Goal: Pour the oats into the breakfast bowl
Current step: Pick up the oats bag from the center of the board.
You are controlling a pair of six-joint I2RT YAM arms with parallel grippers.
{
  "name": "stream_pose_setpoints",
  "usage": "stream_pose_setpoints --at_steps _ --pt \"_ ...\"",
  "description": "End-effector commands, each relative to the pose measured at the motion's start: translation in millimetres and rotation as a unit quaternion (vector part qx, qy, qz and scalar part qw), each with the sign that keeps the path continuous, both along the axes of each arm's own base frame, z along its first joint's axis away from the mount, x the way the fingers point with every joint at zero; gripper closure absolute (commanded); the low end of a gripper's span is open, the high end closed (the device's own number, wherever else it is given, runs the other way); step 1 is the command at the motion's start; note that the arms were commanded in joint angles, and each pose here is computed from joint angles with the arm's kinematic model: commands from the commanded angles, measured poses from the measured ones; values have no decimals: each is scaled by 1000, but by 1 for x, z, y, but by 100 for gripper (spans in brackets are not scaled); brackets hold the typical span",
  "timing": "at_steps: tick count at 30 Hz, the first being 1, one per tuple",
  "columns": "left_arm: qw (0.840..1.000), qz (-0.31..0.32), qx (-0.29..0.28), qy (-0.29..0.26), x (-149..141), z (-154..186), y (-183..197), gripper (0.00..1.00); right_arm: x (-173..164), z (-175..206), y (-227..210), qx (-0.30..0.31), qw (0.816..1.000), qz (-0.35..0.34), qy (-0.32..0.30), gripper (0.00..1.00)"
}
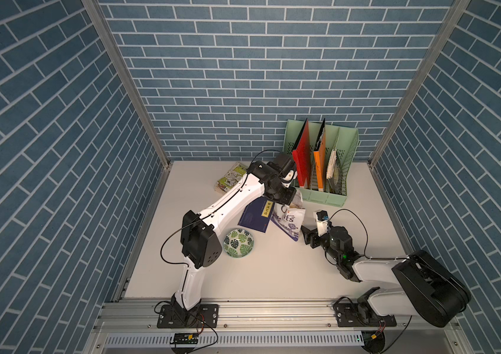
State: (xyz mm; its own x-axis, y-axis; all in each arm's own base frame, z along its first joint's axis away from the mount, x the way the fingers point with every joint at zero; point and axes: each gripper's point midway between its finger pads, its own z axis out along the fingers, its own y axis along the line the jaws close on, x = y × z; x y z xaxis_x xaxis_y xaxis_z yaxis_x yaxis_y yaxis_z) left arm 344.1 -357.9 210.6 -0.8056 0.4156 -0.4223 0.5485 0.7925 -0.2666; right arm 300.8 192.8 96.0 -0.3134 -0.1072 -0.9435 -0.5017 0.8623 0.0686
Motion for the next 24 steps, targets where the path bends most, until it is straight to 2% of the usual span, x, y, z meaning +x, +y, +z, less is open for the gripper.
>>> stream_pose_setpoints --at_steps 1,4,9,15,18,24 --pt "1000 -14 -8 0 -8 12 0 100 -3 20 10 11 999 35 -39 15" --pt "1000 -7 -11 -1 -5 14 1 100 -17 15 6 9 998 49 -46 6" --pt "1000 7 -4 -6 -1 16 8 100 -34 5 -2 6 997 59 -44 1" --pt "1000 9 -2 -8 -1 17 10 100 -56 1 25 0 986 159 -54 0" --pt "1000 6 -4 -7 -3 18 10 100 -47 2 38 -17 984 158 -74 0" --pt "1000 -3 -6 -3 -9 19 12 100 -17 13 48 -3 986 128 -110 0"
